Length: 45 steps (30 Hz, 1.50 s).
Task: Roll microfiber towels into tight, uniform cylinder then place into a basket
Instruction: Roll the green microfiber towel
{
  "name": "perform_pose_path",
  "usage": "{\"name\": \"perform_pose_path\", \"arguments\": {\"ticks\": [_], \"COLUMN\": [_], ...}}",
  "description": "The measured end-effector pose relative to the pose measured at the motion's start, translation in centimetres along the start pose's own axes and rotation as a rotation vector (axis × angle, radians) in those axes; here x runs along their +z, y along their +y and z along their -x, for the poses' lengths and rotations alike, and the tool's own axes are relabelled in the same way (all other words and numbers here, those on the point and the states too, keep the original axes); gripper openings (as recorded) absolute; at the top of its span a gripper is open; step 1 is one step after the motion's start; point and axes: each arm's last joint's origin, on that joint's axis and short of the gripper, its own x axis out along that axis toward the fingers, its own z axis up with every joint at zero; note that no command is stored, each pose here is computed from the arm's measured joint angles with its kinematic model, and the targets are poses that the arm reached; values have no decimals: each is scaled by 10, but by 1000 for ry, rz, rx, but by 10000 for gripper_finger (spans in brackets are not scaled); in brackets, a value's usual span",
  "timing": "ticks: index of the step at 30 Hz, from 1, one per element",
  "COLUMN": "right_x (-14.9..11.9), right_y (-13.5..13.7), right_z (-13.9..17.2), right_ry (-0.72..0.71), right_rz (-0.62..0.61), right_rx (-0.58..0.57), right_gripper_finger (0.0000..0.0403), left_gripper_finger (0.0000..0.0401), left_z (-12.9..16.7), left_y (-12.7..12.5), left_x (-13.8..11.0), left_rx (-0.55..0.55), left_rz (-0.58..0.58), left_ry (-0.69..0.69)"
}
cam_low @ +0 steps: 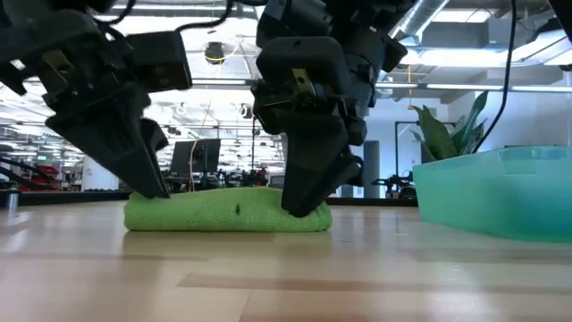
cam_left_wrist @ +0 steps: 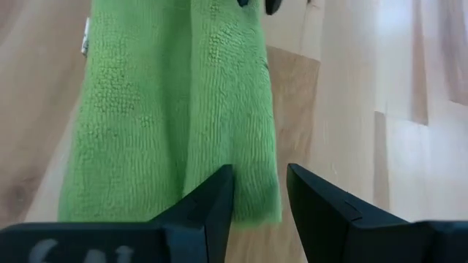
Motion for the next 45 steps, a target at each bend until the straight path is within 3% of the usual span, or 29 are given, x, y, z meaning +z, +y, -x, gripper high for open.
{"name": "perform_pose_path", "arguments": {"ticks": [8,16,23,29,45], "right_x": [-1,0,0,0,1], "right_y": [-1,0,0,1,1], "right_z": [0,-1,-1,-1,-1], "right_ry": [7,4,11,7,-2], "right_rz": [-7,-6,-5,-4,-44], "right_rx": [1,3,15,18,23], "right_gripper_finger": [120,120,120,120,120], "left_gripper_finger": [126,125,125,125,125], "left_z": [14,-13,-29,-32,-32], "left_y": [-14,-20,1,14,14], "left_x": [11,13,19,15,9], "left_rx": [57,-9,85,61,71], "left_rz": [-264,-367,-309,-195,-252], "left_ry": [-233,-298,-270,-140,-82]}}
